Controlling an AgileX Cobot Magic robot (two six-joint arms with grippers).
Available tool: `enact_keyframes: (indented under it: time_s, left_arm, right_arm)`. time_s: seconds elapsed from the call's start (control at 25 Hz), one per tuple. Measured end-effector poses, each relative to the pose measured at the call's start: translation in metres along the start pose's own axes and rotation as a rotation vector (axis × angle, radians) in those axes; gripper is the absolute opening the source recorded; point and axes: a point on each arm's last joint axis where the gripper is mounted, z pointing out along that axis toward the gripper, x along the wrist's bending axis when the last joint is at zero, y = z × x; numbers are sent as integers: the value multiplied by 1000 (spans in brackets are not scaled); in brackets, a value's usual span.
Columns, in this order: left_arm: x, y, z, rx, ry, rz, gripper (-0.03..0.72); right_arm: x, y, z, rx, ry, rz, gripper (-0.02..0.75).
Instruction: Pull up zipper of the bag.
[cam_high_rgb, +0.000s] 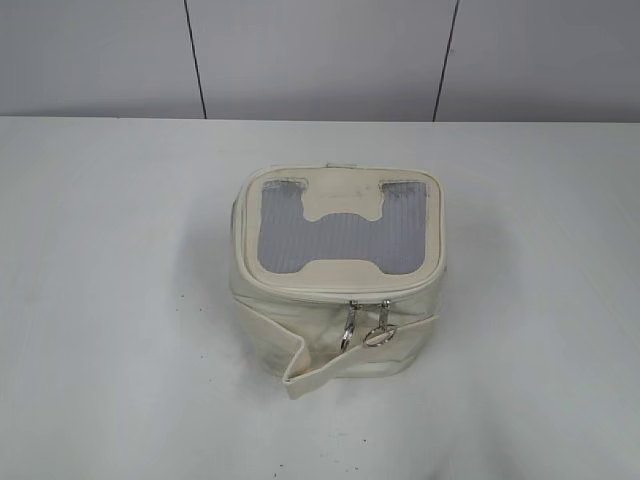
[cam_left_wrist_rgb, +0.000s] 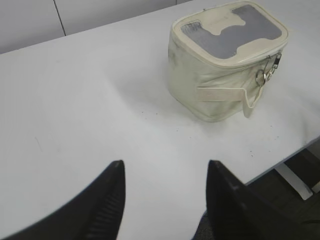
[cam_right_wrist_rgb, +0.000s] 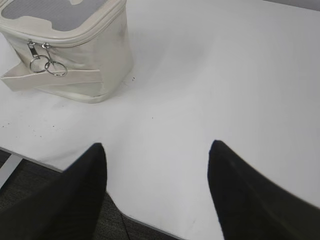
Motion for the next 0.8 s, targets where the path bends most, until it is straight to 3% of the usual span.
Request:
enact_keyframes:
  time_s: [0.4, 0.64, 0.8]
  left_arm:
    - [0, 0, 0, 1, 12, -6, 403]
    - [-2, 0, 0, -9, 189, -86, 403]
    - [-3, 0, 0, -13, 311, -141, 403]
  right_arm:
    - [0, 0, 0, -1, -23, 12, 496]
    - [1, 1, 1, 0, -180, 91, 495]
    - [1, 1, 2, 1, -224, 112, 495]
